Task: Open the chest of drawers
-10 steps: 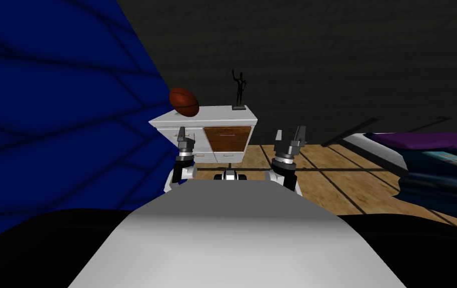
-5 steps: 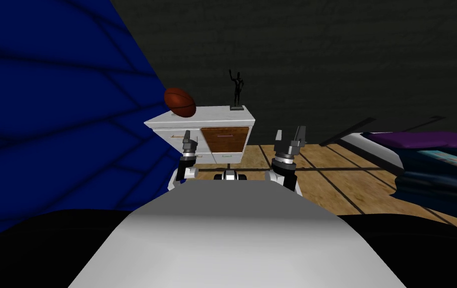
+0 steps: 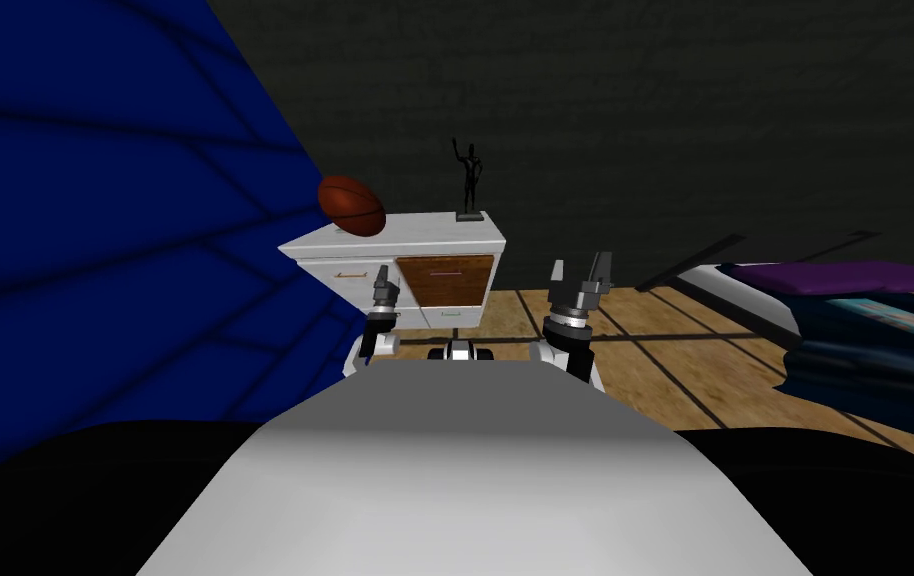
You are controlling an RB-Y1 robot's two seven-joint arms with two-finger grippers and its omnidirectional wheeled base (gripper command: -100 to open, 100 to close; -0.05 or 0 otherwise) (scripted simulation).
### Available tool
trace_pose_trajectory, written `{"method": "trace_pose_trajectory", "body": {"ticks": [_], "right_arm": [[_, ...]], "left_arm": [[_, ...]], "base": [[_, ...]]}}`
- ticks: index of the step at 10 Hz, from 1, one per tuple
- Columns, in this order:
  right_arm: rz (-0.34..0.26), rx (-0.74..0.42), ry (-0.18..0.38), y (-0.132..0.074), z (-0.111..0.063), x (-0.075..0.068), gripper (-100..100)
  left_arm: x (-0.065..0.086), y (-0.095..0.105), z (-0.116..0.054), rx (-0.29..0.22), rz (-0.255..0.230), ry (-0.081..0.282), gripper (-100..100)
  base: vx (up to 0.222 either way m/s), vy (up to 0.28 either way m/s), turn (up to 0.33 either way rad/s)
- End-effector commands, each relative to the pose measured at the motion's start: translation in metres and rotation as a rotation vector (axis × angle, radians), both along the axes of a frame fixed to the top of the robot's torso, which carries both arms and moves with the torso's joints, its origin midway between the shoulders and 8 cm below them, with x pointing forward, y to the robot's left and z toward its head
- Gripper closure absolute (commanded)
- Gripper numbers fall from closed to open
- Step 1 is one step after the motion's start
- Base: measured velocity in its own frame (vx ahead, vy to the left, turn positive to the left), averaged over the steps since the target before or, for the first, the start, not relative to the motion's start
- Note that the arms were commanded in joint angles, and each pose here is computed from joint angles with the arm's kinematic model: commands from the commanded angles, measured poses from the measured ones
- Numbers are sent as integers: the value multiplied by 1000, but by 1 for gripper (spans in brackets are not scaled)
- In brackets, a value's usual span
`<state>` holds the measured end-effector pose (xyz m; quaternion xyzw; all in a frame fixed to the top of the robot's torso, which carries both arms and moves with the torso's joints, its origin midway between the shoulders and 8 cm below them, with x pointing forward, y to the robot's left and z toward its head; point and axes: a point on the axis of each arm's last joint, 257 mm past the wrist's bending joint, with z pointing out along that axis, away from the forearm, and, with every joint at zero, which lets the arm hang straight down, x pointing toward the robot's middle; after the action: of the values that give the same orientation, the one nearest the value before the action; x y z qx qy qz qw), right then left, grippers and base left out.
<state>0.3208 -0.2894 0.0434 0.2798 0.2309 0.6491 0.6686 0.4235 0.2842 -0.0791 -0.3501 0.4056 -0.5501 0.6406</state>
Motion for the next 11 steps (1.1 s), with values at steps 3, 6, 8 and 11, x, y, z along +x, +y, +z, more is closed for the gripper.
{"method": "trace_pose_trajectory", "body": {"ticks": [3, 6, 8, 11], "right_arm": [[0, 0, 0, 0, 0, 0, 0], [0, 0, 0, 0, 0, 0, 0], [0, 0, 0, 0, 0, 0, 0], [0, 0, 0, 0, 0, 0, 0]], "left_arm": [[13, 0, -37, 0, 2, 70, -100], [22, -1, -67, -2, 4, 128, -100], [26, -2, -82, -8, 5, 157, -100], [31, -7, -105, -30, 8, 197, -100]], "base": [[33, -45, -26], [40, -53, -28], [26, -53, -25], [34, -41, -23]]}}
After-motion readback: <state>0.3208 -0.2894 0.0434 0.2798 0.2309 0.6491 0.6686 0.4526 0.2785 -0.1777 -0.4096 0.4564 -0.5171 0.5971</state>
